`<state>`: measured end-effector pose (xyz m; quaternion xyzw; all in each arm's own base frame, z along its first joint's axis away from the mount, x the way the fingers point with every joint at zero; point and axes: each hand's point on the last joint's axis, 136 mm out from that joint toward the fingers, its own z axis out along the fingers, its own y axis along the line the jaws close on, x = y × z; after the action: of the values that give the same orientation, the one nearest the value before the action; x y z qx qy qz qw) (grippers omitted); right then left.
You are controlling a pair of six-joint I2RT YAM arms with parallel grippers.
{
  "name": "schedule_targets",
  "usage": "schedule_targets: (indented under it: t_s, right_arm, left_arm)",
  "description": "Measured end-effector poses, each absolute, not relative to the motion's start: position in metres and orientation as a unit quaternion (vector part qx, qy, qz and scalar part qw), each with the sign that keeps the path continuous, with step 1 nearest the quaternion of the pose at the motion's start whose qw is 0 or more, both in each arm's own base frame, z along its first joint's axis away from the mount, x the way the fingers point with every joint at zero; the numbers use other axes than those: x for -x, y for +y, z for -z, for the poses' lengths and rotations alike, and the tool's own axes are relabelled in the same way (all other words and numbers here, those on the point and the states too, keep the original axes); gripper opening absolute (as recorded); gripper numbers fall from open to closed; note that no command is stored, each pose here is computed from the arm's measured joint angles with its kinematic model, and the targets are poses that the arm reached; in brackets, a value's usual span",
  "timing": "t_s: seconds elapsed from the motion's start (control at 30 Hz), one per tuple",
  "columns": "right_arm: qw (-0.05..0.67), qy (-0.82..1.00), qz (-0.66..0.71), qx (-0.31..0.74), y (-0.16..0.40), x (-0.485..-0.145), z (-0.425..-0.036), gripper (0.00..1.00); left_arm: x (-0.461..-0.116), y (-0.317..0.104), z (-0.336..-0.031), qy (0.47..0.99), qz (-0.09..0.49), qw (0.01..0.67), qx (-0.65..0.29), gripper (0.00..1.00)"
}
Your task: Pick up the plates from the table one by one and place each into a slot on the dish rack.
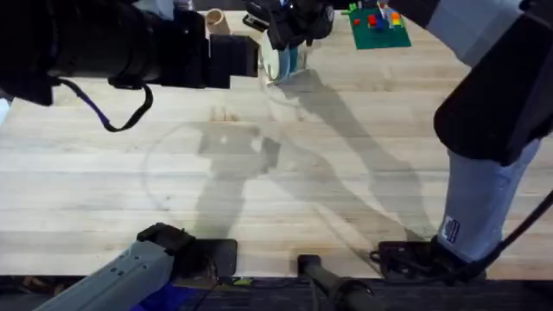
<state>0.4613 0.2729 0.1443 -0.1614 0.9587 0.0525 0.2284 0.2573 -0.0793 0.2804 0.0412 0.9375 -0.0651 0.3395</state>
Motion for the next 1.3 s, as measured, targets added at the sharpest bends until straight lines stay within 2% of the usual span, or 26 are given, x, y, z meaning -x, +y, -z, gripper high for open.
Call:
schedule_targets:
  t_s: [0.47,0.67,0.8,0.93,0.97,1.17,1.3]
  right_arm:
    - [0.226,0.959,-0.052,0.162,0.272,-0.46,-0.144,0.174]
    - [0.193,0.966,-0.038,0.166,0.261,-0.443,-0.144,0.194]
    - [0.184,0.968,-0.034,0.168,0.256,-0.434,-0.163,0.327]
    - [0.196,0.964,-0.036,0.178,0.254,-0.431,-0.191,0.888]
    - [0.2,0.962,-0.036,0.183,0.253,-0.43,-0.198,0.964]
    - [0.217,0.955,-0.029,0.201,0.244,-0.42,-0.235,0.994]
    - [0.203,0.957,-0.009,0.206,0.23,-0.407,-0.242,0.994]
  left_arm:
    - [-0.257,-0.079,-0.28,0.937,0.065,0.339,-0.041,0.995]
    - [-0.257,-0.079,-0.28,0.937,0.065,0.339,-0.041,0.995]
    - [-0.257,-0.079,-0.28,0.937,0.065,0.339,-0.041,0.995]
    - [-0.257,-0.079,-0.28,0.937,0.065,0.339,-0.041,0.995]
    - [-0.257,-0.079,-0.28,0.937,0.065,0.339,-0.041,0.995]
    - [-0.257,-0.079,-0.28,0.937,0.065,0.339,-0.041,0.995]
    - [-0.257,-0.079,-0.28,0.937,0.065,0.339,-0.041,0.995]
